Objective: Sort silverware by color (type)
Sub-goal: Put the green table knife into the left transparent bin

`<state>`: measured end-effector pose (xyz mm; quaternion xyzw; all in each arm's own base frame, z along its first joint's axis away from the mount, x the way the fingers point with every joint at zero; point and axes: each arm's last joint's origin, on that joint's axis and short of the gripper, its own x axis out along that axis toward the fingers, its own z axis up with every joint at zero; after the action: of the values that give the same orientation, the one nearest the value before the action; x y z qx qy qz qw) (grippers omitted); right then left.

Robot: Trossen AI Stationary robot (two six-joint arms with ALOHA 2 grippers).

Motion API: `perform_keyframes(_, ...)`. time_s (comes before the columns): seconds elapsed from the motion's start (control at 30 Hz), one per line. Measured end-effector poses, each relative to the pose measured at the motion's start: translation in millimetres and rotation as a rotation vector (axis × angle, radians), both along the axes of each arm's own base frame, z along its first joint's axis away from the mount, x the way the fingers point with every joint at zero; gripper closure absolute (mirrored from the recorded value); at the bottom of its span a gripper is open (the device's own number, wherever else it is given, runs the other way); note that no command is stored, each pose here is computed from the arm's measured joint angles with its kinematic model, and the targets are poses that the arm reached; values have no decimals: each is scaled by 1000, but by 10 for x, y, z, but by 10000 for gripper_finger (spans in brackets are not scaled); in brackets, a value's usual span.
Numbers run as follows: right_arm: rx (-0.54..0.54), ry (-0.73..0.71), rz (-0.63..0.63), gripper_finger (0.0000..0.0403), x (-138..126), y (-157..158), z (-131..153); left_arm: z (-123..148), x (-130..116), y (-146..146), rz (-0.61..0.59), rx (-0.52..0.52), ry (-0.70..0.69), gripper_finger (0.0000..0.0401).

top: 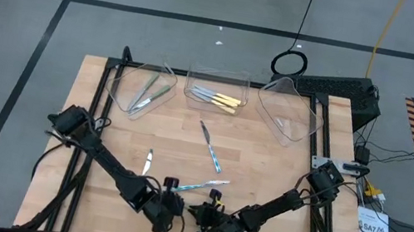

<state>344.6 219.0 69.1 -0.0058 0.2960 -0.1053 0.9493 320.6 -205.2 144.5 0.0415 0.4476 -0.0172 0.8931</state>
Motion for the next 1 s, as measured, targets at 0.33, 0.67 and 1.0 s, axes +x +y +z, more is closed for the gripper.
perform_keyframes(0.33,-1,-6,9,365,3,9,6,-19,-5,49,50,27,15,300)
perform_keyframes(0.67,-2,-6,13,365,-10,28,5,-136,-1,45,106,-4,52,255)
perform_keyframes(1.0,-6,-9,18,365,-8,32,9,-224,15,36,83,-8,81,241)
